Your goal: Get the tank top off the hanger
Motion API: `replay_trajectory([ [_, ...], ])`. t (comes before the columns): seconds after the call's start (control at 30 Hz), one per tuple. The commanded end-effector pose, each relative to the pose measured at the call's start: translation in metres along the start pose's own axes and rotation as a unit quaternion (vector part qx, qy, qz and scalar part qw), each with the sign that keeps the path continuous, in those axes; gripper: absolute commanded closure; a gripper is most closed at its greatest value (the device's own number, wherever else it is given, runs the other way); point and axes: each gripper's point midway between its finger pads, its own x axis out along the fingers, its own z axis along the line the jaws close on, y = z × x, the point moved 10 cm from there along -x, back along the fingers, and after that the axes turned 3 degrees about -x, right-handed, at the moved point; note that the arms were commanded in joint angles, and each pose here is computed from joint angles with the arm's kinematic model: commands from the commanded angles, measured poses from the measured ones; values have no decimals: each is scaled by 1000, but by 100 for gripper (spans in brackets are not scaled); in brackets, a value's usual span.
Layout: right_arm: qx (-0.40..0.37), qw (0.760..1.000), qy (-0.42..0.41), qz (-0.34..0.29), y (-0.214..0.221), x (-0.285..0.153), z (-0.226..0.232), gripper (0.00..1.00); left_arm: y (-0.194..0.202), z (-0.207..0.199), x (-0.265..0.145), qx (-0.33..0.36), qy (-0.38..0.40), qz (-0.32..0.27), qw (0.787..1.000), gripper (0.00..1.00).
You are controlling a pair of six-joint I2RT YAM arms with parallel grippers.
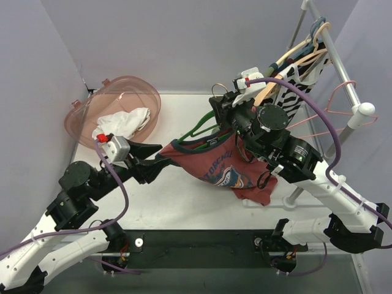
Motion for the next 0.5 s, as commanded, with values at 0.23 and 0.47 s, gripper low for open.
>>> replay_trajectory([
  [0.23, 83, 992, 24, -96, -52, -3, -5, 100, 22, 5, -25, -29, -36, -28, 999, 24],
  [0.47, 110, 988, 31, -108, -62, 1, -2, 100, 41, 9, -16, -39, -30, -35, 998, 20],
])
